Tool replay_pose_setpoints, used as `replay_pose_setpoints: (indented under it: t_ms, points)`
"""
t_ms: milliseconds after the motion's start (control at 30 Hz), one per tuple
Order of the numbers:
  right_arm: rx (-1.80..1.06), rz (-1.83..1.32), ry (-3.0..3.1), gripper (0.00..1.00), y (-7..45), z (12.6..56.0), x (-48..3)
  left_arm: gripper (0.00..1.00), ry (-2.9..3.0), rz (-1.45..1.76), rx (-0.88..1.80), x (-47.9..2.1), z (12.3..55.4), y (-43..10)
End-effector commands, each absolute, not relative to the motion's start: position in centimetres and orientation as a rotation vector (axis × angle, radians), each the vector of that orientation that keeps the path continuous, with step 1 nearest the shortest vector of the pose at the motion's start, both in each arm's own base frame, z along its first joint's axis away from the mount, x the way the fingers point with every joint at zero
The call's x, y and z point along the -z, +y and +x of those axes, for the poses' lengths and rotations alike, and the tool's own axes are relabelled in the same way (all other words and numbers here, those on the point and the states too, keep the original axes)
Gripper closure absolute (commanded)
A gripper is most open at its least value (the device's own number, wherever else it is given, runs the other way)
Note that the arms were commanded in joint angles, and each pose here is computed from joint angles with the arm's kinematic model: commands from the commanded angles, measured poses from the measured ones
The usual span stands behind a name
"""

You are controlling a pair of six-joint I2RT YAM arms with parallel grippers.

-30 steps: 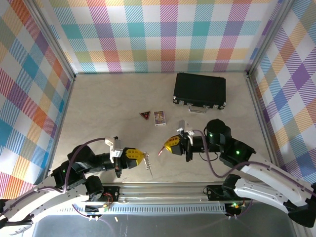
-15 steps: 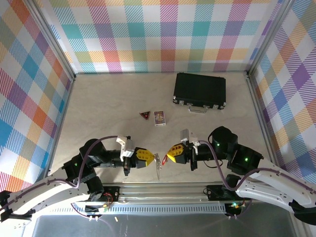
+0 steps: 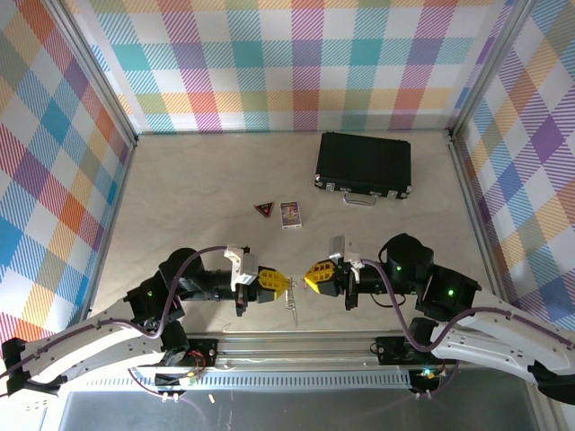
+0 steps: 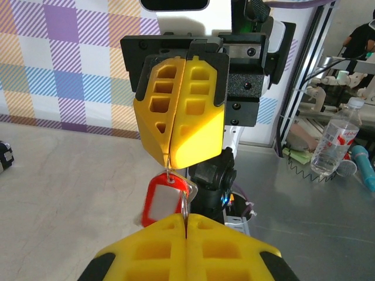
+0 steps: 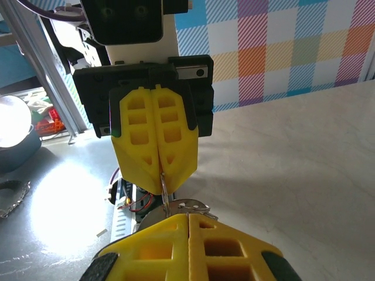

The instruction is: Put the keys on the keyring

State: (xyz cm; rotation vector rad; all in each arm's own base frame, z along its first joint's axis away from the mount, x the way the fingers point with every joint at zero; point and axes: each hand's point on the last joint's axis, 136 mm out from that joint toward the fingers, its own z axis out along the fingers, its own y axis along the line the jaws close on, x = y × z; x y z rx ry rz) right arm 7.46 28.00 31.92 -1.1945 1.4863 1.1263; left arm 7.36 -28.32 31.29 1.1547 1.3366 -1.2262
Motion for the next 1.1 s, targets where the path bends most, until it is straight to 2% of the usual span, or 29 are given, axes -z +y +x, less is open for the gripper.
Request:
replay_pose_setpoints:
  t_ms: [0, 1067]
  points:
    - [-1.117, -1.195, 1.431, 1.0, 27.8, 7.2, -33.1, 1.0, 1.197, 1.123, 1.188, -34.8, 7.6, -28.2]
    - [-1.142, -1.217, 1.416, 1.0, 27.8, 6.5, -32.9, 1.0, 1.178, 1.201, 1.255, -34.4, 6.4, -28.9]
